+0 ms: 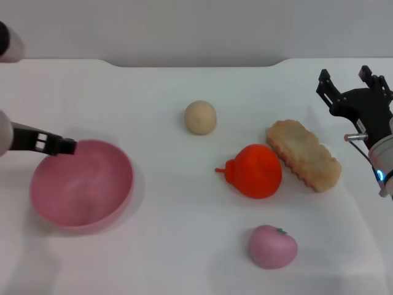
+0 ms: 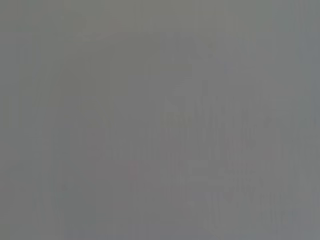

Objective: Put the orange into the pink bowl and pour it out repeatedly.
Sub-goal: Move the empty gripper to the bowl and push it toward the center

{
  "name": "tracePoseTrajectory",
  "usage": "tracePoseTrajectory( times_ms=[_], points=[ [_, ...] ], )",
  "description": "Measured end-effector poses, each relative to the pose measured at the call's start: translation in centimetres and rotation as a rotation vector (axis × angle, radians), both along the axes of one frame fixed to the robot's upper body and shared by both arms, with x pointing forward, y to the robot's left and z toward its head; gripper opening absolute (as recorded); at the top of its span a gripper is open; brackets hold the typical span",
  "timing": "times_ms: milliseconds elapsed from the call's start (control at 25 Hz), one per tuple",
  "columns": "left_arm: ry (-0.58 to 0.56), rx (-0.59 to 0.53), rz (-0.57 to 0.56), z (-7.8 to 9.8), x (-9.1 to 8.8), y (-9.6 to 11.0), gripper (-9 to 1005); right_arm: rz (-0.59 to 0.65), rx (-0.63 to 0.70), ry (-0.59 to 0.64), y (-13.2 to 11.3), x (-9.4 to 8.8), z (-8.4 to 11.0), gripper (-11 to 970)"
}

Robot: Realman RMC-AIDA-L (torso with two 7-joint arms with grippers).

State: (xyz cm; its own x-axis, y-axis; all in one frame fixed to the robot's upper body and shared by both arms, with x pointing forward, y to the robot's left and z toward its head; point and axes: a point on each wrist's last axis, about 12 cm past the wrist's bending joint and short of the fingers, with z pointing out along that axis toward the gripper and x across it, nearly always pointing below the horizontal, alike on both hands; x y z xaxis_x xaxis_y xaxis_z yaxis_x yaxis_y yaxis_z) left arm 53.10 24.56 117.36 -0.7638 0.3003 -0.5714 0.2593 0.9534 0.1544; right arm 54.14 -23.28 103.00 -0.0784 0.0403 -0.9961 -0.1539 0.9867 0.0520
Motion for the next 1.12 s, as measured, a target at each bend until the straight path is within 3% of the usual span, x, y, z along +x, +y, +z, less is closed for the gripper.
tracePoseTrajectory(
  times_ms=[520,1120],
  points=[
    [0.093,0.001,-0.017,-0.2,-0.2,-0.5,800,-0.001,0.006,-0.014,0.1,0.5,0.4,774],
    [0.129,-0.001,0.000,-2.4,0.9,-0.4,790,0.007,-0.007,-0.019,0.1,0.9,0.6,762]
  ],
)
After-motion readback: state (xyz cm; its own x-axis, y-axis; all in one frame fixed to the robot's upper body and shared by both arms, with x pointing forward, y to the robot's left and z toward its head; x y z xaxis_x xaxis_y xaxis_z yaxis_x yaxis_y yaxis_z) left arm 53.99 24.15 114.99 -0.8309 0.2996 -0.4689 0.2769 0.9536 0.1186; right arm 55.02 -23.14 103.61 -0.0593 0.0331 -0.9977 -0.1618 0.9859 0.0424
